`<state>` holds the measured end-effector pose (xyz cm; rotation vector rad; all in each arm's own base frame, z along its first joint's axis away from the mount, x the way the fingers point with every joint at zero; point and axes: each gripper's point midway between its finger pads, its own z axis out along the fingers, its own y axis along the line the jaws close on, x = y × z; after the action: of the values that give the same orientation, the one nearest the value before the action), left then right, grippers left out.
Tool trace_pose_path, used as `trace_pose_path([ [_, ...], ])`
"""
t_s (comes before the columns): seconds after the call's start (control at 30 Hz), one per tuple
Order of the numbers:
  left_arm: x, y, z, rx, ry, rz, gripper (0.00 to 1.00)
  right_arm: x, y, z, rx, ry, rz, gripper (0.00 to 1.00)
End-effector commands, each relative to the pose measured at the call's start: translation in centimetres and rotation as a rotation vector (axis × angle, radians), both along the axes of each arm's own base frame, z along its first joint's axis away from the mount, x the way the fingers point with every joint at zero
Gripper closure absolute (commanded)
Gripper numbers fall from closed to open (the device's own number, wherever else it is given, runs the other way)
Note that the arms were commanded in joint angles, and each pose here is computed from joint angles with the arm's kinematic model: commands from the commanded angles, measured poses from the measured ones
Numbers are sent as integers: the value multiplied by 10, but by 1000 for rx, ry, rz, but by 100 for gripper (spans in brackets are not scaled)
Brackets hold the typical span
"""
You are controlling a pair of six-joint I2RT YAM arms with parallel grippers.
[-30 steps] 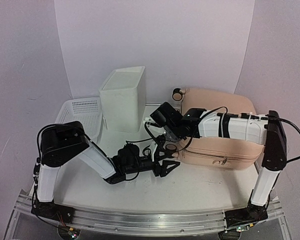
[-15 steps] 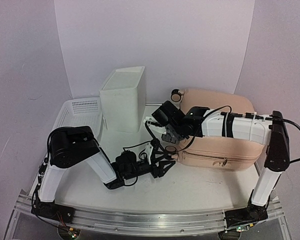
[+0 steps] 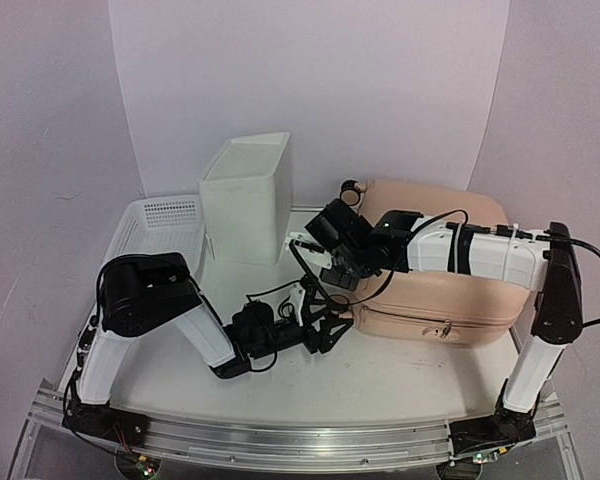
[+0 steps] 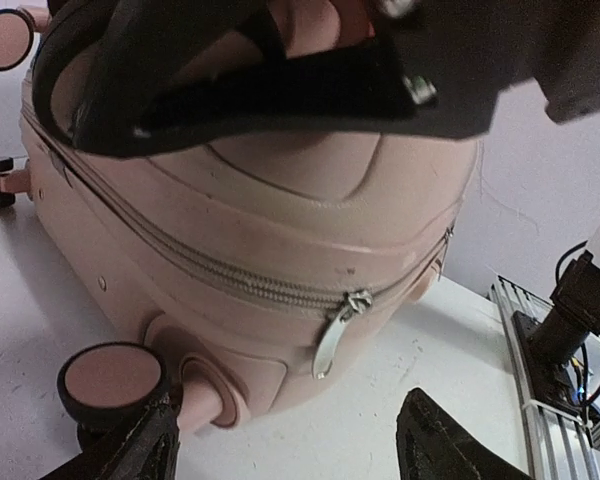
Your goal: Open, take out, and arrange the luggage
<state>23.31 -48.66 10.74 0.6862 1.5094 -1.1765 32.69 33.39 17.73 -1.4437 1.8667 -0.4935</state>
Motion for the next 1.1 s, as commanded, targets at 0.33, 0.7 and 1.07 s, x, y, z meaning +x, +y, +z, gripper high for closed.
trace_pose_path([
  [0.33,25,-19,-4,-74,-20,186,28,24,41,160,702,-207,-184,82],
  [0.7,-19,16,7,-1,-30,13,24,-10,41,113,357,34,14,4],
  [1.07,-21,61,61,20,490,-148,19,-29,16,148,698,208,-261,2],
])
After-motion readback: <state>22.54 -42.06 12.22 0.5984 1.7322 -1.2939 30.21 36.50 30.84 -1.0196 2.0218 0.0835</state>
